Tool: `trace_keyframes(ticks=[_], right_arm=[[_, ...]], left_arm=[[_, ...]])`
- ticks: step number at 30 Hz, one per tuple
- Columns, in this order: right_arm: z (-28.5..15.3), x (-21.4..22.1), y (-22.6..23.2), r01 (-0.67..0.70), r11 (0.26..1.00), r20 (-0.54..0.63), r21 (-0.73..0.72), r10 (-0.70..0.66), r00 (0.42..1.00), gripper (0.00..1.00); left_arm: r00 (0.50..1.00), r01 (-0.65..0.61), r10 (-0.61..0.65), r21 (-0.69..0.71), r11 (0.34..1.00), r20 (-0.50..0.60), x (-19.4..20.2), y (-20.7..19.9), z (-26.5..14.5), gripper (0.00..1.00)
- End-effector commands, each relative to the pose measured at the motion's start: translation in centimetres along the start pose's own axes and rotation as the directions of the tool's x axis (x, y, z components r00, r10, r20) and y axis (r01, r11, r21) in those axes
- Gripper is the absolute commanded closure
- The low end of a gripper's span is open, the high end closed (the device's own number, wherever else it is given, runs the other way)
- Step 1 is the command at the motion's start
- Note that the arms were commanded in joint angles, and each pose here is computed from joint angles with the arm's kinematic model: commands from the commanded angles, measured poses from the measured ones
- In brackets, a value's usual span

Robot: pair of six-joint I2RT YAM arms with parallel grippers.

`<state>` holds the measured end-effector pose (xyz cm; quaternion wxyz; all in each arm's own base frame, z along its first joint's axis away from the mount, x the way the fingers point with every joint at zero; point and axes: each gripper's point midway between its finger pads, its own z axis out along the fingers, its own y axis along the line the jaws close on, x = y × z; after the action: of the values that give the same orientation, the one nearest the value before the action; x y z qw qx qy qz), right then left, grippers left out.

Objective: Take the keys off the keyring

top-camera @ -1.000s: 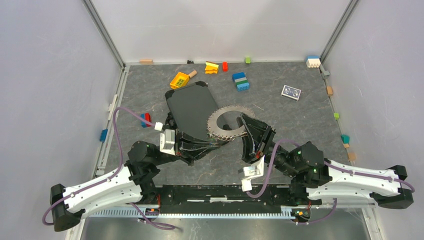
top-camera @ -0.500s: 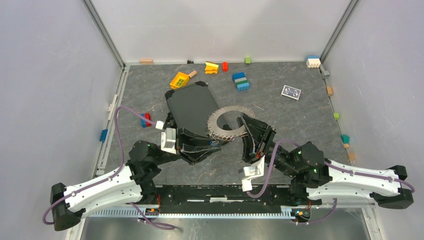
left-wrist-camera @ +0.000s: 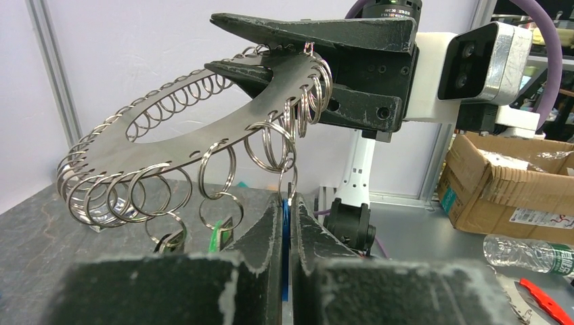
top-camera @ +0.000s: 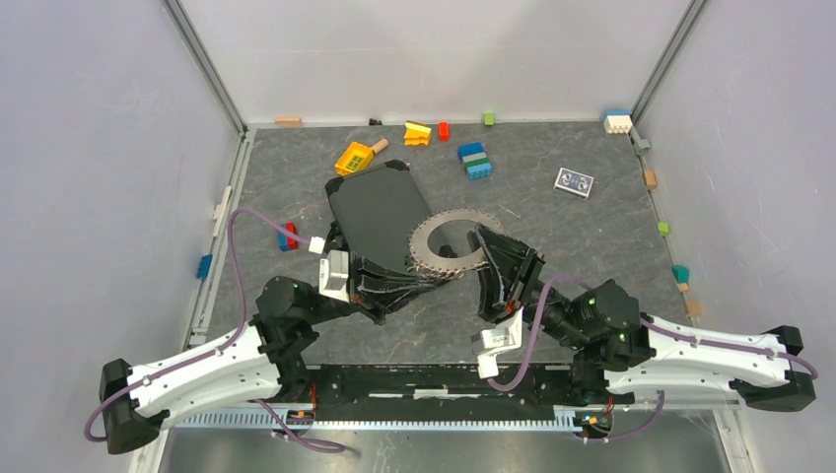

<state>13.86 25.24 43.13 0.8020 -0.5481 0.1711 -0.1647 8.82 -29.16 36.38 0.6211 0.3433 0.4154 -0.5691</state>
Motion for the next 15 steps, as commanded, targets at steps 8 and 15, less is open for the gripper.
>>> trace_keyframes(ticks=[8,15], right_arm=[[-1.4,0.9,-2.8,-0.045,0.992,-0.026,0.120,0.048,0.999,1.00],[-1.9,1.5,-2.0,-0.033,0.993,-0.059,0.115,0.040,0.997,1.00]], left_arm=[[0.996,-0.027,0.023,-0.057,0.998,-0.081,-1.2,0.5,-0.6,0.98],[0.969,-0.053,0.036,-0.061,0.997,-0.246,-0.8,0.2,-2.2,0.98]])
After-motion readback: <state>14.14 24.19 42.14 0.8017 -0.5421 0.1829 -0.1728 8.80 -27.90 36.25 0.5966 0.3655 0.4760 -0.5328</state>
